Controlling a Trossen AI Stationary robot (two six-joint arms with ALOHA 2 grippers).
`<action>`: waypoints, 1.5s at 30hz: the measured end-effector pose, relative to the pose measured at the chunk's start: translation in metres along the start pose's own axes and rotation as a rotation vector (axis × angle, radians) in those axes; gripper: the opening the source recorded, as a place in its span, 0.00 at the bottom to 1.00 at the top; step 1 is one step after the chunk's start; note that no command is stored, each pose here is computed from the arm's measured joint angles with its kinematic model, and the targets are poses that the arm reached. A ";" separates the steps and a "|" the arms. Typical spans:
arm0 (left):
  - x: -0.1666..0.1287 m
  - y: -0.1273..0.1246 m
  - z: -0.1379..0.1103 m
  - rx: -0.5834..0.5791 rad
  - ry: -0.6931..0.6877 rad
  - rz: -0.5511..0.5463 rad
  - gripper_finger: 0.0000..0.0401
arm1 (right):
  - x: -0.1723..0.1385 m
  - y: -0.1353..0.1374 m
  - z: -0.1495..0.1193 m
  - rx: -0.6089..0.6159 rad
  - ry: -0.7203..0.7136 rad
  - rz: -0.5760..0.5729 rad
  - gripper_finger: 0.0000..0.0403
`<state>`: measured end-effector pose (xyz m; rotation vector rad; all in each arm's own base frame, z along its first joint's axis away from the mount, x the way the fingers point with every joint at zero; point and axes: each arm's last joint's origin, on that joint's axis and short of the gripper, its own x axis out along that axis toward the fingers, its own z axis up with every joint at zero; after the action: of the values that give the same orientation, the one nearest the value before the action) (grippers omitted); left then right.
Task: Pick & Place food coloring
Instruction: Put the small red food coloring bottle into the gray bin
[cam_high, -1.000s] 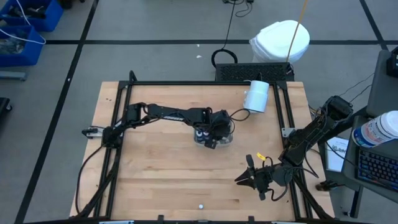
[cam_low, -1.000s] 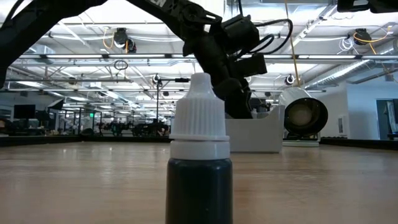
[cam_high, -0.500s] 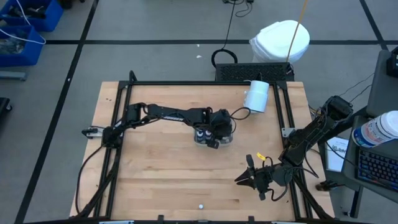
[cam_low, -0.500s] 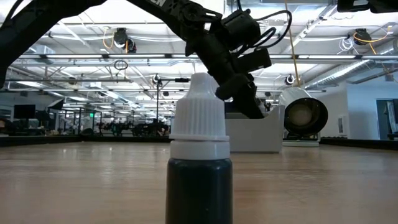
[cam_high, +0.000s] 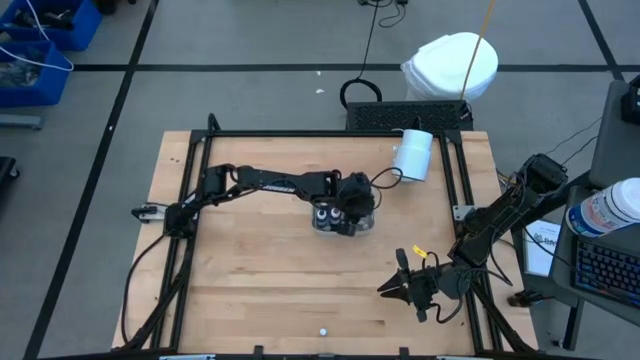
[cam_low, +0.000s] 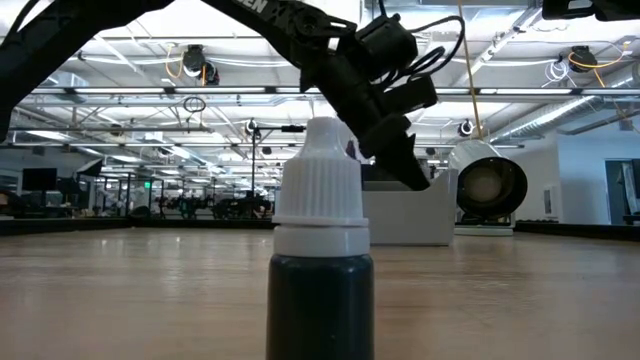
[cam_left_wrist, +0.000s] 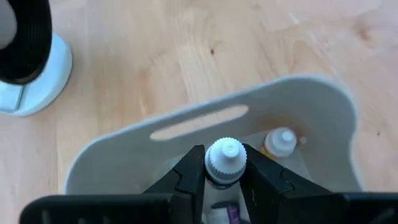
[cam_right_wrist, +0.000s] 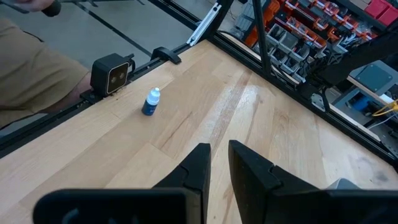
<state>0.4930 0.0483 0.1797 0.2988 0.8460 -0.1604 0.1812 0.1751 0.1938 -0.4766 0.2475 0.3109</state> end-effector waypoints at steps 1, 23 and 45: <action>0.000 0.000 0.001 -0.007 -0.009 0.002 0.22 | 0.000 0.000 0.000 0.000 0.000 0.000 0.12; 0.003 -0.003 -0.003 0.009 -0.037 -0.097 0.22 | 0.000 0.000 0.000 0.000 0.000 0.000 0.12; 0.003 -0.004 -0.003 -0.041 -0.047 -0.147 0.22 | 0.000 0.000 0.000 0.000 -0.001 0.000 0.12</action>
<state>0.4915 0.0450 0.1750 0.1938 0.8233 -0.2853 0.1812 0.1751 0.1939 -0.4762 0.2469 0.3108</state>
